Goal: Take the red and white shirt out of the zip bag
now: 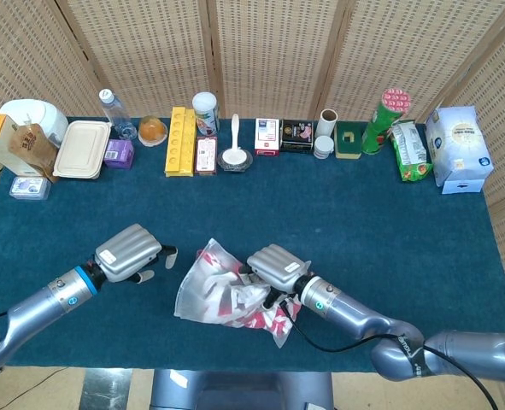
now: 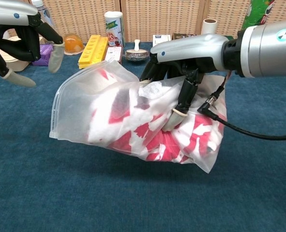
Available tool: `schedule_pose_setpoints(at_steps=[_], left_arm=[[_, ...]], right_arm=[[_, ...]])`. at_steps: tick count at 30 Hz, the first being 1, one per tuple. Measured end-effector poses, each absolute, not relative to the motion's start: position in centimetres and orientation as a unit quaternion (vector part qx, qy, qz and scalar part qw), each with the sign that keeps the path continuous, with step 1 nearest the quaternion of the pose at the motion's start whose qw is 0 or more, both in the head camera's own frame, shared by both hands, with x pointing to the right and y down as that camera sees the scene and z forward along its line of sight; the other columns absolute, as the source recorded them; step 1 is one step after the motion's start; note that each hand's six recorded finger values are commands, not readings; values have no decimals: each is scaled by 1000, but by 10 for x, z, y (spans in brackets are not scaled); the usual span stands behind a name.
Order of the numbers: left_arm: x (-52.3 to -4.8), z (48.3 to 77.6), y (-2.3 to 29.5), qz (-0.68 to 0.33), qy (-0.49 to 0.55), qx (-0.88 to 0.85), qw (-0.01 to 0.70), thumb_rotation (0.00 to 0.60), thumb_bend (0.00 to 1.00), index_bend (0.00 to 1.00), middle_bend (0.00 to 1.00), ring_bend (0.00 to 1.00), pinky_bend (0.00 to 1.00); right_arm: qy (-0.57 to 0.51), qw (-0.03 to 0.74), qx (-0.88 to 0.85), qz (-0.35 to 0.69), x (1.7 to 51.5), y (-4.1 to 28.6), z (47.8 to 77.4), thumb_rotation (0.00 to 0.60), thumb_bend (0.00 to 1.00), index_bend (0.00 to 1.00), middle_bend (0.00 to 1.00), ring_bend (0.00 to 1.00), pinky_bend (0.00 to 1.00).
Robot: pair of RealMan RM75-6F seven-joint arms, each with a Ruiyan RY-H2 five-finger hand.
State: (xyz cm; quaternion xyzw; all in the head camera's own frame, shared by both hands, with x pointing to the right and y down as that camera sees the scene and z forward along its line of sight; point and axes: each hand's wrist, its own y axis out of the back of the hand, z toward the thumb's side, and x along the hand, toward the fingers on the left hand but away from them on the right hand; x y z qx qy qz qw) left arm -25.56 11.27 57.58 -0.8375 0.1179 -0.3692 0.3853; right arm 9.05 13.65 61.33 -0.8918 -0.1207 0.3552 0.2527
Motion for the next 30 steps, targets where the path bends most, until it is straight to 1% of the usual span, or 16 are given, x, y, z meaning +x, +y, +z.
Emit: schedule_pose_setpoints(at_steps=[3, 6, 17, 19, 21, 22, 24, 26, 27, 30], left_arm=[[-247, 579, 114, -361, 118, -837, 393, 600, 220, 515, 1000, 934, 897], [-242, 582, 114, -359, 125, -834, 400, 600, 181, 516, 1000, 935, 897], [-235, 592, 106, -368, 164, -833, 379, 599, 126, 515, 1000, 935, 897], [-233, 593, 104, -368, 172, -835, 371, 549, 124, 515, 1000, 934, 897], [-230, 596, 102, -369, 182, -839, 356, 447, 120, 516, 1000, 934, 897], [-230, 597, 102, -369, 185, -842, 348, 417, 119, 516, 1000, 934, 897], [-227, 598, 100, -370, 189, -846, 334, 306, 107, 516, 1000, 934, 897], [-226, 598, 99, -370, 192, -847, 330, 232, 97, 516, 1000, 935, 897], [-226, 598, 99, -370, 193, -847, 328, 220, 94, 516, 1000, 934, 897], [-225, 599, 99, -373, 191, -850, 320, 217, 98, 516, 1000, 934, 897]], right_arm=[[-121, 248, -894, 353, 91, 137, 613, 600, 152, 817, 832, 1000, 1000], [-120, 244, -897, 350, 93, 137, 612, 600, 152, 817, 832, 1000, 1000], [-117, 242, -900, 344, 99, 137, 611, 600, 152, 817, 832, 1000, 1000], [-116, 243, -900, 344, 100, 137, 611, 600, 152, 817, 831, 1000, 1000], [-114, 244, -900, 344, 101, 138, 612, 600, 152, 817, 831, 1000, 1000], [-113, 244, -899, 344, 101, 138, 612, 600, 152, 817, 831, 1000, 1000], [-113, 244, -900, 344, 102, 138, 612, 600, 152, 817, 830, 1000, 1000], [-113, 244, -899, 344, 102, 137, 612, 600, 152, 817, 830, 1000, 1000], [-114, 244, -900, 344, 102, 137, 612, 600, 152, 817, 830, 1000, 1000], [-118, 241, -900, 343, 103, 136, 611, 600, 152, 817, 829, 1000, 1000]])
